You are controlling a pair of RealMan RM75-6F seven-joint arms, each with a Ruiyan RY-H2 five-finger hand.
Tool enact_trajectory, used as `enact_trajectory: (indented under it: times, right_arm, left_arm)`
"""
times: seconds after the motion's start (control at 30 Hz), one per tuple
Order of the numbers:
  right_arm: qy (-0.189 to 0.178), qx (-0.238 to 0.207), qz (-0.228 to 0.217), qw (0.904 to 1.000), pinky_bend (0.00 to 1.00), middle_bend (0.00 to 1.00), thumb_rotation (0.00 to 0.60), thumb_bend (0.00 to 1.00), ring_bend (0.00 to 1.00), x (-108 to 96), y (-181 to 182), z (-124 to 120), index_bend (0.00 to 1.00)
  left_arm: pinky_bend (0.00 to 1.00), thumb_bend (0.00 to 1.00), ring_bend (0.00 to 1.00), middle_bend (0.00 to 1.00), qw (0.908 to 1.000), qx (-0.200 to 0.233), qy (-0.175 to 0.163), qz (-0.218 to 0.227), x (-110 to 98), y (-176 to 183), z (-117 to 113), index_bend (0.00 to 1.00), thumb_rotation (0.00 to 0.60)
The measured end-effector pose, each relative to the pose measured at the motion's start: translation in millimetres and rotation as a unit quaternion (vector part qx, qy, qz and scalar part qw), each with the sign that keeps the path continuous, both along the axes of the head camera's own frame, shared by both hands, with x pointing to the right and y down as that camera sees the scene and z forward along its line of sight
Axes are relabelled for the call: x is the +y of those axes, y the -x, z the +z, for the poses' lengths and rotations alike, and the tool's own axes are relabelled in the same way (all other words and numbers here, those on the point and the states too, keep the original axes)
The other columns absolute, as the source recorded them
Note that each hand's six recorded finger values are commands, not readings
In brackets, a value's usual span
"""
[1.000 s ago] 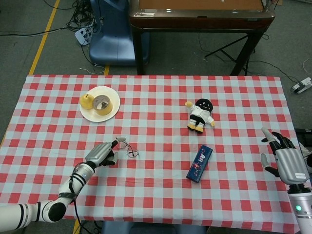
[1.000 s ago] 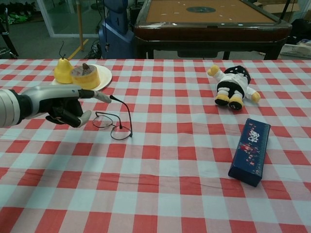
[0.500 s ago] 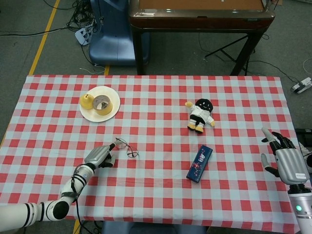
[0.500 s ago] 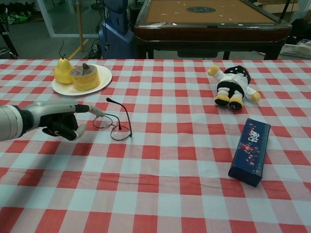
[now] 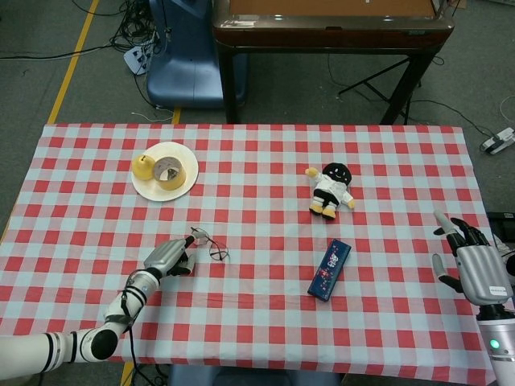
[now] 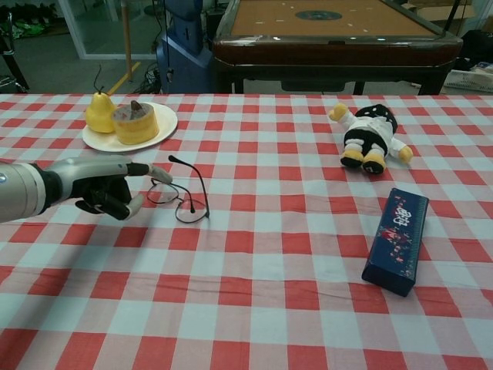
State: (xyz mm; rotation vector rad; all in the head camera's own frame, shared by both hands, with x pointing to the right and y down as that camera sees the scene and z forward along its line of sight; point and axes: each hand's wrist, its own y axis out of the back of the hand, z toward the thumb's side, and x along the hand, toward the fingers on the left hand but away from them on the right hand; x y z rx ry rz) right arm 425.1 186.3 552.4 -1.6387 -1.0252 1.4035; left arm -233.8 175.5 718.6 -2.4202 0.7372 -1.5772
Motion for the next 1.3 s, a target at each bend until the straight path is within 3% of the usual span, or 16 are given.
enact_trajectory:
  times: [0.63,1.0,1.3]
  right_arm:
    - [-0.002,0.000,0.000,1.0000,0.19,0.33,0.600,0.45,0.13,0.1,0.7,-1.6,0.00]
    - [0.000,-0.002,-0.003,1.0000,0.19,0.33,0.600,0.45,0.13,-0.1,2.0,0.6,0.00]
    - [0.004,-0.001,-0.006,1.0000,0.19,0.33,0.600,0.45,0.13,-1.3,4.9,3.4,0.00]
  left_arm:
    - [1.00,0.71,0.98,1.00,1.0000,0.002,0.000,-0.003,1.1,3.0,-2.3,0.11,0.600]
    - [1.00,0.71,0.99,1.00,0.9969,0.050,-0.060,-0.008,-9.7,14.2,-52.1,0.12,0.600]
    - [1.00,0.71,0.99,1.00,0.9883,0.110,-0.104,0.021,4.5,12.9,-101.1,0.13,0.600]
